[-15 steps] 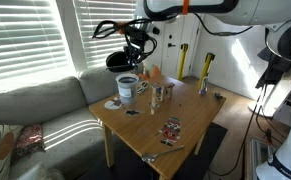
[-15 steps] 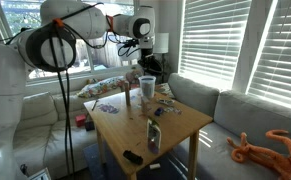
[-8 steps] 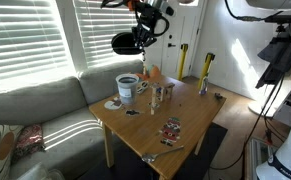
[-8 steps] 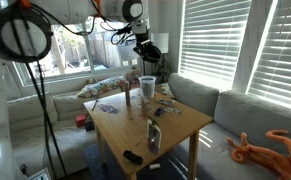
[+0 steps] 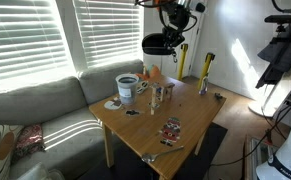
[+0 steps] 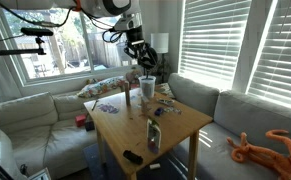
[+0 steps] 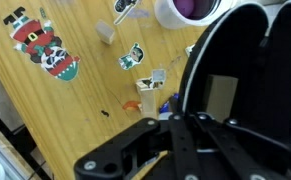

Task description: Pick up the black glasses case put it on the table

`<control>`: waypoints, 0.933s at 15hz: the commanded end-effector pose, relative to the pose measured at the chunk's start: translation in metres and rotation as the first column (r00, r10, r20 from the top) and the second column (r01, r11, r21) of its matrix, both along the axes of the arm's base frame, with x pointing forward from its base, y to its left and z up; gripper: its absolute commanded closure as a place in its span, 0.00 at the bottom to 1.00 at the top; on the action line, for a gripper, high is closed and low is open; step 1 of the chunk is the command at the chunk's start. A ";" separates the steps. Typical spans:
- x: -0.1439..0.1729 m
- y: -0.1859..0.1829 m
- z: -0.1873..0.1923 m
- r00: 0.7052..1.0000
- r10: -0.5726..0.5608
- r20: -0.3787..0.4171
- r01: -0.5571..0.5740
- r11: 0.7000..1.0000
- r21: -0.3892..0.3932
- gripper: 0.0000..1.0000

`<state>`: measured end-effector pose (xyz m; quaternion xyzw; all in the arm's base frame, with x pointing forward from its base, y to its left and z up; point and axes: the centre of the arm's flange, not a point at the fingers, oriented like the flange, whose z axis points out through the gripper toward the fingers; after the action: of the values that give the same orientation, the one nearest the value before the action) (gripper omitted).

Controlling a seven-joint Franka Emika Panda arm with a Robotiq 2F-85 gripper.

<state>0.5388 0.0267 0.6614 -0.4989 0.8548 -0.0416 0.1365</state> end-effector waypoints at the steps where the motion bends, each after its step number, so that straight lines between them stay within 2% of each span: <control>1: -0.009 -0.001 -0.001 1.000 -0.019 0.005 0.019 1.000 0.023 0.95; 2: -0.017 0.000 -0.001 1.000 -0.029 0.010 0.028 0.999 0.036 0.95; 3: -0.008 0.006 -0.003 0.996 -0.091 -0.003 0.091 0.995 0.027 0.99; 4: 0.003 -0.005 -0.008 0.982 -0.189 -0.021 0.190 0.982 0.021 0.99; 5: 0.010 -0.019 -0.015 0.972 -0.233 -0.019 0.233 0.972 0.009 0.99; 7: 0.023 -0.061 -0.042 0.944 -0.323 -0.067 0.323 0.946 -0.018 0.99; 10: 0.036 -0.114 -0.082 0.878 -0.460 -0.132 0.455 0.888 -0.067 0.99; 13: 0.051 -0.148 -0.114 0.784 -0.588 -0.199 0.580 0.808 -0.100 0.99; 14: 0.056 -0.155 -0.124 0.763 -0.608 -0.221 0.604 0.792 -0.094 0.99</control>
<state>0.5710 -0.1160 0.5481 -0.2552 0.9657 -0.0380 0.0310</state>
